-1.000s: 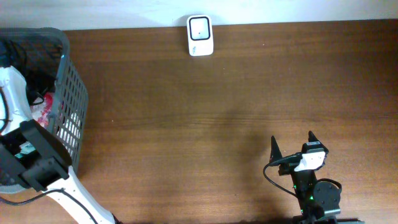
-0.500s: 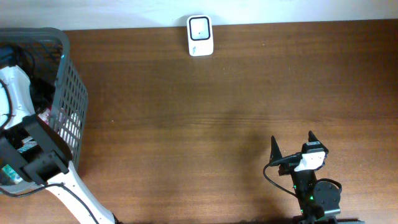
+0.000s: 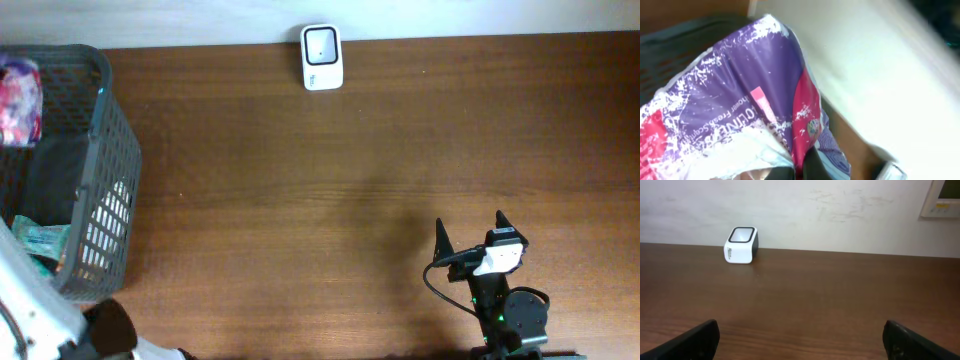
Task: Scan the item barcode
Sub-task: 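Lift the red-purple box out and place it on the table centre, then reach the left gripper back into the basket and grasp the green pouch, then place the green pouch beside the red-purple box and withdraw, then reach the left gripper into the basket and grasp the cream tube, then place the cream tube on the table left of the green pouch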
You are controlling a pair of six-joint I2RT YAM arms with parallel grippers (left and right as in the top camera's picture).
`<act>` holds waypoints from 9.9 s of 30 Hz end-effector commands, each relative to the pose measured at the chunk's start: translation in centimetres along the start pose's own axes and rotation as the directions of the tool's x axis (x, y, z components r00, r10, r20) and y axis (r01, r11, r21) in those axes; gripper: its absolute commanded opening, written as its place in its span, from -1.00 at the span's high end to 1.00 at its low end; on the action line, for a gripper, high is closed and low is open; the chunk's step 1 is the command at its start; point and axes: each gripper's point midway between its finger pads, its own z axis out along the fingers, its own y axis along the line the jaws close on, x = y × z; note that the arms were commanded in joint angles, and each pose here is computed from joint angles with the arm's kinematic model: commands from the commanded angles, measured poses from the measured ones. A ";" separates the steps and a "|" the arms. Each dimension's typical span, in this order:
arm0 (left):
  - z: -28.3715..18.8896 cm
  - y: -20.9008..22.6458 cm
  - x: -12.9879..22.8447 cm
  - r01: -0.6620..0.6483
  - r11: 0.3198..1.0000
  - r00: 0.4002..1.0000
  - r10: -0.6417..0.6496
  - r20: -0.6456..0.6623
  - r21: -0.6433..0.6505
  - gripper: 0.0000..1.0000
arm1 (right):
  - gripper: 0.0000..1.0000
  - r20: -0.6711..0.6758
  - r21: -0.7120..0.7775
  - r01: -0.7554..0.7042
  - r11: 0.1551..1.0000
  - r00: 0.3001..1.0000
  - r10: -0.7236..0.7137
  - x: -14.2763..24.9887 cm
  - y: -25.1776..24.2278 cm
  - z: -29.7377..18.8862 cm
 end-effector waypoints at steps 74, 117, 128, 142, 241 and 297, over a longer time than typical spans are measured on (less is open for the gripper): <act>14.9 25.4 15.0 -0.205 0.754 0.924 -0.061 -0.378 -0.624 -0.52 | -0.97 -0.006 0.008 0.000 1.000 1.000 0.000 0.3 -0.2 0.0; -7.2 -8.6 6.7 -0.108 0.831 0.993 0.114 0.023 0.546 1.00 | -0.98 -0.006 0.008 0.000 1.000 1.000 0.000 0.3 -0.2 0.0; 4.1 -20.8 32.9 -0.481 0.677 0.700 0.679 -0.220 0.557 1.00 | -0.97 -0.006 0.008 0.000 1.000 1.000 0.000 0.3 -0.2 0.0; 10.9 -14.1 54.1 -0.586 0.703 0.388 0.680 -0.622 0.403 0.96 | -0.97 -0.006 0.008 0.000 1.000 1.000 0.000 0.3 -0.2 0.0; 7.4 15.5 10.2 -0.211 0.868 0.834 -0.081 -0.546 -0.450 -0.98 | -0.97 -0.006 0.008 0.000 1.000 1.000 0.000 0.3 -0.2 0.0; -4.3 -3.8 4.8 -0.246 0.902 0.919 0.333 -0.210 0.355 1.00 | -0.97 -0.006 0.008 0.000 1.000 1.000 0.000 0.3 -0.2 0.0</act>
